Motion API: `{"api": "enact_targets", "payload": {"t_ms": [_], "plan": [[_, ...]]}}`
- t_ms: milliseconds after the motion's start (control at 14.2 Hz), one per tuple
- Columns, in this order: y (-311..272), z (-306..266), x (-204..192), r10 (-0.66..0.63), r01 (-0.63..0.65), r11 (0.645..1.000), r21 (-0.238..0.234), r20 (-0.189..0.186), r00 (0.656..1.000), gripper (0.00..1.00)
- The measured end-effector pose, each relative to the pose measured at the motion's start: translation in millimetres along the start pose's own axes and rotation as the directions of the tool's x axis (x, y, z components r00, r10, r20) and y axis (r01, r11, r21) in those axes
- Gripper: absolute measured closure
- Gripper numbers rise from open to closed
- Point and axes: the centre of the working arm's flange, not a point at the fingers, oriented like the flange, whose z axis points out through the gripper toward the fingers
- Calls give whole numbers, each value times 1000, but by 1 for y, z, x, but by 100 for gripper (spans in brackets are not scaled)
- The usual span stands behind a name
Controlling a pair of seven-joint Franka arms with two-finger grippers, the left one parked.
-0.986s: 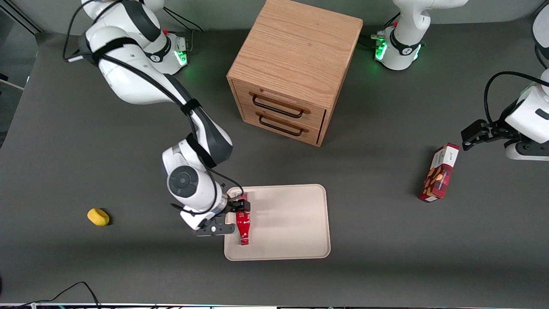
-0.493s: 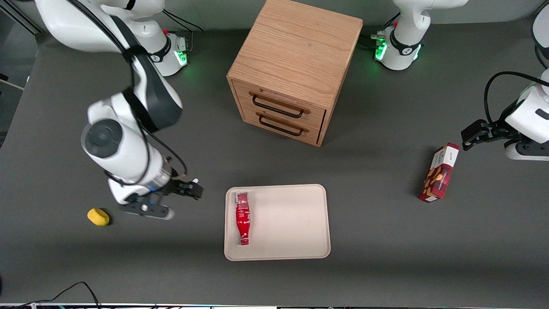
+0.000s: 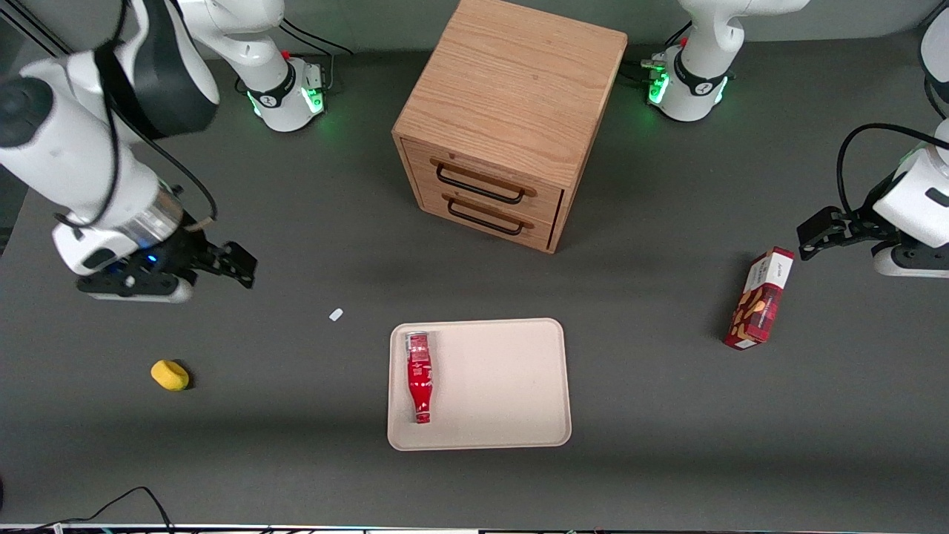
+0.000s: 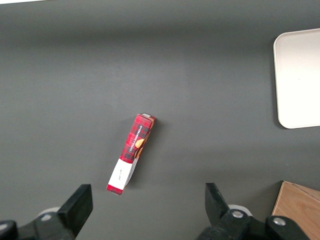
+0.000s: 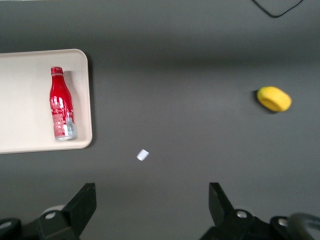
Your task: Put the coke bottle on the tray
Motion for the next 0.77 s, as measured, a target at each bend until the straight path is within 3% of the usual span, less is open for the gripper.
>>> {"api": "enact_targets", "payload": {"t_ms": [352, 563, 775], "plan": [[37, -31, -25, 16, -16, 1000, -3, 23, 1000, 0], [39, -28, -26, 44, -47, 997, 55, 41, 998, 0], [37, -30, -28, 45, -48, 997, 63, 53, 998, 0]]}}
